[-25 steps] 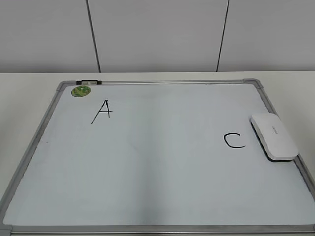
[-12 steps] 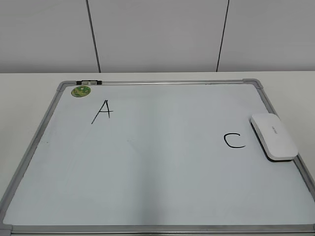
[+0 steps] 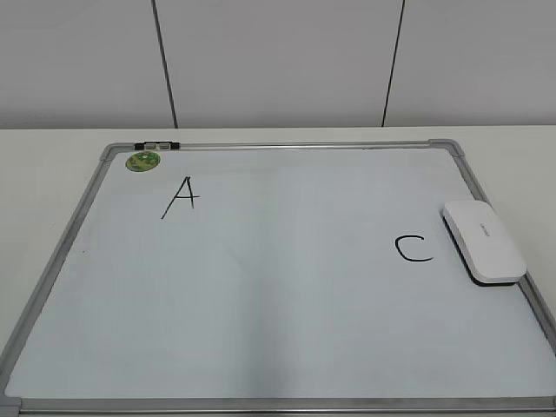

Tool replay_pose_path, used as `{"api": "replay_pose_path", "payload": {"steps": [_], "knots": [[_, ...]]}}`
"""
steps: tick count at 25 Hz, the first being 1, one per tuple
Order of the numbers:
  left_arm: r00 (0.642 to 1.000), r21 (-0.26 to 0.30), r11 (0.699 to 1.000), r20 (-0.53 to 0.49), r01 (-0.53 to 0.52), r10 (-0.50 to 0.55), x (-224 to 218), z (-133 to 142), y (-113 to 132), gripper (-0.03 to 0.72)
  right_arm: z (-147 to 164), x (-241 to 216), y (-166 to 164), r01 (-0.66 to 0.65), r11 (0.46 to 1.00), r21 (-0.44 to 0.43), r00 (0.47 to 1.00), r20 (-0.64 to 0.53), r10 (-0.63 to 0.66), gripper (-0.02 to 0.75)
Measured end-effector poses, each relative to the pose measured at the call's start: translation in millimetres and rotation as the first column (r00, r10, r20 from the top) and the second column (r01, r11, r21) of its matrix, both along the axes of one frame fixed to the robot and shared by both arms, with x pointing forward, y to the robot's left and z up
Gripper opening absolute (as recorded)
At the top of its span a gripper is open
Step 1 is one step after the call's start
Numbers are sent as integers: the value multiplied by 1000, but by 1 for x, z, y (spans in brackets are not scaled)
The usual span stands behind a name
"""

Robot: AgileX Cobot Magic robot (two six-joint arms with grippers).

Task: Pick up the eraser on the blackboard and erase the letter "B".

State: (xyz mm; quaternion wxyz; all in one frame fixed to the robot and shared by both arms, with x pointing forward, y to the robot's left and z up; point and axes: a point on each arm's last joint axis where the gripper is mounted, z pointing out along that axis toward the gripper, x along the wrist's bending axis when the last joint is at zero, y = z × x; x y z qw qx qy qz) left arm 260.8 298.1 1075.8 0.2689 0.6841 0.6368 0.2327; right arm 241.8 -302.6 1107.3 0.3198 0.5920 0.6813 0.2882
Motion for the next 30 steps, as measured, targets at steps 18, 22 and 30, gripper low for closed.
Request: {"api": "replay_pose_path", "payload": {"steps": [18,22,30], "knots": [[992,13,1000,127,-18,16,1,-25,3,510,-60,19,1,9,1000,2,996,-92,-8,585],[991,12,1000,134,-17,16,2,-25,2,510,-62,20,3,5,1000,14,996,-84,-3,585],[991,12,1000,134,-17,16,2,-25,2,510,-61,21,3,4,1000,16,997,-80,-2,585]]}}
